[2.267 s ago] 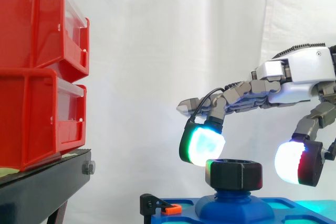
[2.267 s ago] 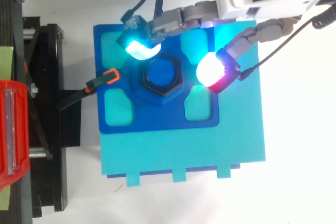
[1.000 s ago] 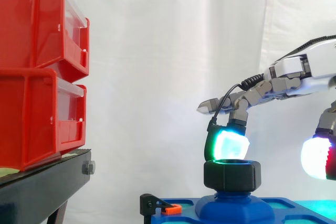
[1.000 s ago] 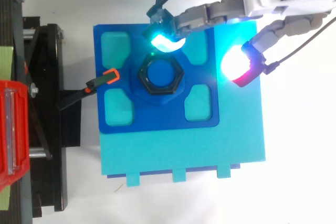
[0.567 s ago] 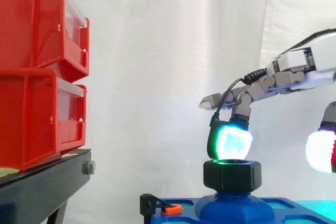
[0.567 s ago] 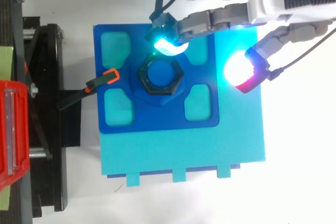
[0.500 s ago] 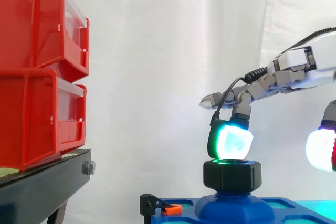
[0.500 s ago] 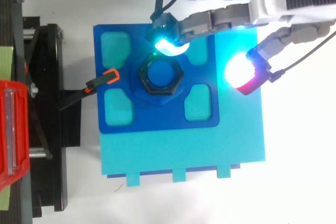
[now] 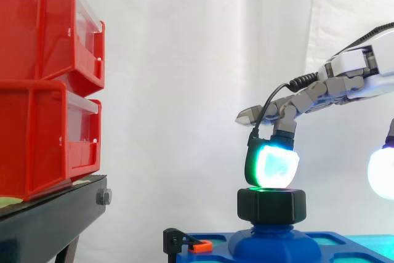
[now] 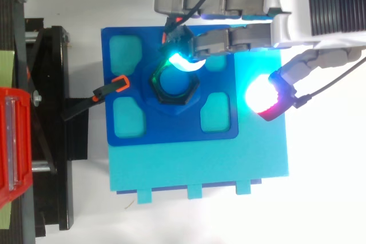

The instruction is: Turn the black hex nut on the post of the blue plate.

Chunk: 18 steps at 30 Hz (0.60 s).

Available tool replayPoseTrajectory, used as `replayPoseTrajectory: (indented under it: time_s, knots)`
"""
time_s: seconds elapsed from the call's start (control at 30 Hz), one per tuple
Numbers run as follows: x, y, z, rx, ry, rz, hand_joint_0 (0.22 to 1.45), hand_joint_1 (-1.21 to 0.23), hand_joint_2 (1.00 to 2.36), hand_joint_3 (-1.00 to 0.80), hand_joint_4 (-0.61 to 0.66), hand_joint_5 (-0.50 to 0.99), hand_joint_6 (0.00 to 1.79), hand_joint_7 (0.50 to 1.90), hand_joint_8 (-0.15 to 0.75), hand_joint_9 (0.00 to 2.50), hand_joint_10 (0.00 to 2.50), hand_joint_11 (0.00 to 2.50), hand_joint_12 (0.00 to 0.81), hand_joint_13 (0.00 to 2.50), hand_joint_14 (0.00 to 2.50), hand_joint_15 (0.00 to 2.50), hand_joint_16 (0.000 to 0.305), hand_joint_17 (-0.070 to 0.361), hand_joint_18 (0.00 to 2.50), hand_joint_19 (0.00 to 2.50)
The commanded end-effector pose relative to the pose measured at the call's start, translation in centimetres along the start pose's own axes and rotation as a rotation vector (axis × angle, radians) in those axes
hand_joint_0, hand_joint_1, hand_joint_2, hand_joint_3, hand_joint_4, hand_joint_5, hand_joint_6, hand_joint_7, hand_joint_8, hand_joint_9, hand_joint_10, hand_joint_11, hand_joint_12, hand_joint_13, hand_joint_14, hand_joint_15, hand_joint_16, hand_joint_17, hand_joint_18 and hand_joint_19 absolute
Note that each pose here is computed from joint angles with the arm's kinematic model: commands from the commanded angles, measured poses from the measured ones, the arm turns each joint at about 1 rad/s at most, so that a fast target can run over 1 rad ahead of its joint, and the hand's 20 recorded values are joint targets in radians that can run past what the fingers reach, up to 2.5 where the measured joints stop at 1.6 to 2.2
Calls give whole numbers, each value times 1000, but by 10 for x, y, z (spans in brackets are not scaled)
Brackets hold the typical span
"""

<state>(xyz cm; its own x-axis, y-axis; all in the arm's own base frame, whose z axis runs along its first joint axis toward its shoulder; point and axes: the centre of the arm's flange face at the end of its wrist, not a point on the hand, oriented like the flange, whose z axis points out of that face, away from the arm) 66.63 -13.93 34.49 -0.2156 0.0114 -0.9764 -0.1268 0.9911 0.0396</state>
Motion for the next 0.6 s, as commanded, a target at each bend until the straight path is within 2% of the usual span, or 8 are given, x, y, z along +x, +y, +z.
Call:
replayPoseTrajectory:
  time_s: [0.0,0.17,0.3,0.57]
  knots:
    - [1,5,1,-4,9,0,461,-639,1000,-500,-23,-300,502,706,122,0,0,0,303,0,1,10,43,97,0,118]
    - [-5,9,-2,-1,7,-2,462,-637,1000,-500,-25,-300,502,707,122,0,0,0,303,0,0,11,43,97,0,110]
    - [-8,13,-5,10,21,-2,465,-634,1000,-500,-23,-300,502,706,122,0,0,0,301,0,0,12,43,97,0,117]
    - [-12,16,-8,7,21,-4,467,-630,1000,-500,-22,-300,502,706,120,0,0,0,300,0,0,12,43,96,0,110]
